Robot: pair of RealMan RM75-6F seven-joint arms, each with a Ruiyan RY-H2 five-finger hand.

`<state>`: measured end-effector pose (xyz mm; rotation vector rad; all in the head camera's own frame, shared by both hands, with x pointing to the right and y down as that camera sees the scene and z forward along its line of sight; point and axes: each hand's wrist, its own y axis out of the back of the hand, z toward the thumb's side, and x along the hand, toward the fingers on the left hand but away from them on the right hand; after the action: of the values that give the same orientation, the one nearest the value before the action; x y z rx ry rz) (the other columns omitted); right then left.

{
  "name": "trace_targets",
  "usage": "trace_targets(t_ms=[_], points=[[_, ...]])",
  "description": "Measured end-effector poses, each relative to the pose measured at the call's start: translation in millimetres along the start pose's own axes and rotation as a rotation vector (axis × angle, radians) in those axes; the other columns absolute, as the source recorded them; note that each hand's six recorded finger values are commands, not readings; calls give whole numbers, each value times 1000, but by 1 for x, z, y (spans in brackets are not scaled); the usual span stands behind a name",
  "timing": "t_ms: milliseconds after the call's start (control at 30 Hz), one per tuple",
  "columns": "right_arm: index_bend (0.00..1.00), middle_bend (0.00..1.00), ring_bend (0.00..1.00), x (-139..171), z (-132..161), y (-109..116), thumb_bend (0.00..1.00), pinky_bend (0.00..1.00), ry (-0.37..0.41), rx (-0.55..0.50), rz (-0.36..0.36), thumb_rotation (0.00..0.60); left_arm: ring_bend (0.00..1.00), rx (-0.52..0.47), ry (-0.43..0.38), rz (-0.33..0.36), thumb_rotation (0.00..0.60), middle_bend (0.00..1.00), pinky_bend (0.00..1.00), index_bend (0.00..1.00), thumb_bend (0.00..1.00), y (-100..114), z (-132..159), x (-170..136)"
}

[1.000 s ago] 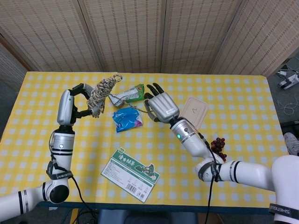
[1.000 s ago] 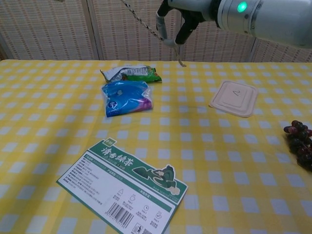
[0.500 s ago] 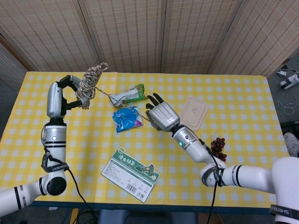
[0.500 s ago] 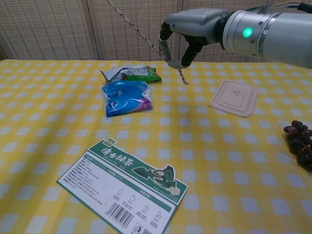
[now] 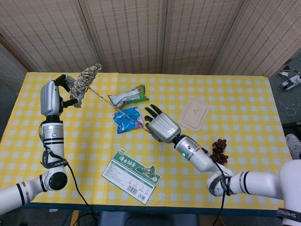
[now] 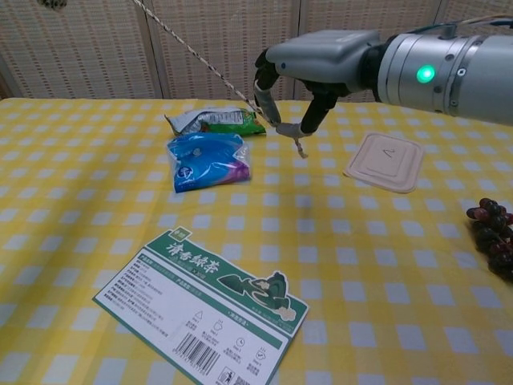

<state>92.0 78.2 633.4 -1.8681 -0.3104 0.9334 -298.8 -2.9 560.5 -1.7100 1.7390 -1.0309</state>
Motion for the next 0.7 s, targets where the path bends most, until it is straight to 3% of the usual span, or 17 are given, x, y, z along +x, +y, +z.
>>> trace_targets(t_ms=[200,700], points=[[605,281,49,3,16,10,453,0,50,-4,-19,600,599,122,-12,-23,599,795,371,727,305,-9,-5,-5],[605,275,49,-6,65,74,467,0,160,-57,-154,600,596,472,-165,-106,600,795,371,729,306,-53,-4,-36]])
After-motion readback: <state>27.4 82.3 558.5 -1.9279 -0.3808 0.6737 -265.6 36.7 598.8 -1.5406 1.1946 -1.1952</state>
